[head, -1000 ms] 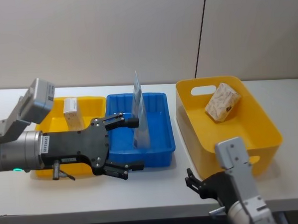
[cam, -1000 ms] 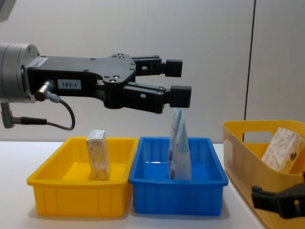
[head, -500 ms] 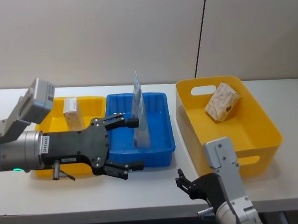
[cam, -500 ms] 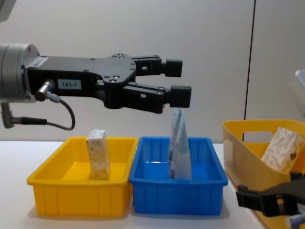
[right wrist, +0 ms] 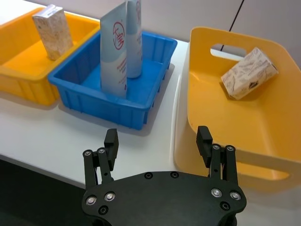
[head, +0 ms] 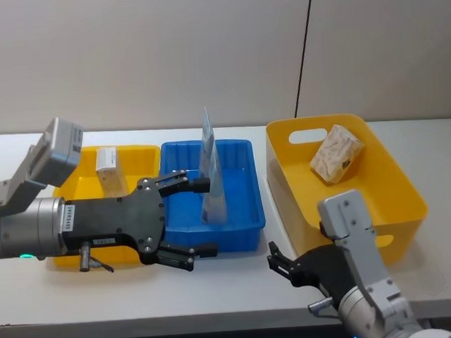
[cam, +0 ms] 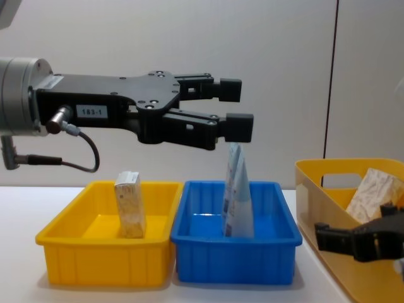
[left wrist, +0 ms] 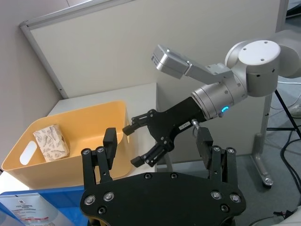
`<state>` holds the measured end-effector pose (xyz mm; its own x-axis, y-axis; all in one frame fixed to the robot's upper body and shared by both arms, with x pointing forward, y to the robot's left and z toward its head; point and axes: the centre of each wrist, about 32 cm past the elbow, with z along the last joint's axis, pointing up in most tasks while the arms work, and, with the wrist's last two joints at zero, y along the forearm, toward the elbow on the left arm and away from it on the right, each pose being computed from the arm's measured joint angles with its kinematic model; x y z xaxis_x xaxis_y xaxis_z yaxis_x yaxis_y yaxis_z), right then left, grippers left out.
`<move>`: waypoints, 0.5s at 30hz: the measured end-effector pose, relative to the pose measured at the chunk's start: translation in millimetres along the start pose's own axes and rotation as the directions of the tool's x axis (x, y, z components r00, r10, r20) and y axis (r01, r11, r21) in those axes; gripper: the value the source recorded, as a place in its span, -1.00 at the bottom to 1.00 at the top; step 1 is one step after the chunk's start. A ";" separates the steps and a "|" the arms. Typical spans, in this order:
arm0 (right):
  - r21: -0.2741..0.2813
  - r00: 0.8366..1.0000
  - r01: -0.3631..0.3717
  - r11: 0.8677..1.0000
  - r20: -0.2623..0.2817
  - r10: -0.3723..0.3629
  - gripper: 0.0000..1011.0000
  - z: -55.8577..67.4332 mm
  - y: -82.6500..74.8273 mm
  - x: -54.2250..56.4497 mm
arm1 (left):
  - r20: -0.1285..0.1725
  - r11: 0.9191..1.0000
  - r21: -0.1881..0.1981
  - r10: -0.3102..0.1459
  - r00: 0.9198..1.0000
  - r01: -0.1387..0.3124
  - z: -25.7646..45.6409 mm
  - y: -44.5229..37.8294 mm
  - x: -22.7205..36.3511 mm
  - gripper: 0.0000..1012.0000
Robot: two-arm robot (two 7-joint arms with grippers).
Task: Bimanual collaborative sorting of washing and personal care products
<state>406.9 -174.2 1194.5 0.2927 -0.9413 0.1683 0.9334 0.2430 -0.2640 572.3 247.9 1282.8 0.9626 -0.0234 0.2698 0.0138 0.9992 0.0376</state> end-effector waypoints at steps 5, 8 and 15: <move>0.013 1.000 -0.017 1.000 0.002 0.017 0.98 2.0 0.6 8.0 | 0.000 1.000 0.000 0.000 1.000 0.000 0.0 0.0 0.0 0.98; 0.022 0.999 -0.032 0.999 0.003 0.032 0.98 3.2 1.0 12.8 | 0.000 1.000 0.000 0.000 1.000 0.000 0.0 0.0 0.0 0.98; 0.044 0.997 -0.074 0.996 0.006 0.074 0.98 5.4 -0.3 21.6 | 0.000 1.000 0.000 0.000 1.000 0.000 0.0 0.0 0.0 0.98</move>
<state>414.1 -193.3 1203.4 0.3625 -0.9191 0.1543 0.9173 0.3226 -0.2335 572.3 247.9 1282.8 0.9626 -0.0234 0.2698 0.0138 0.9992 0.0376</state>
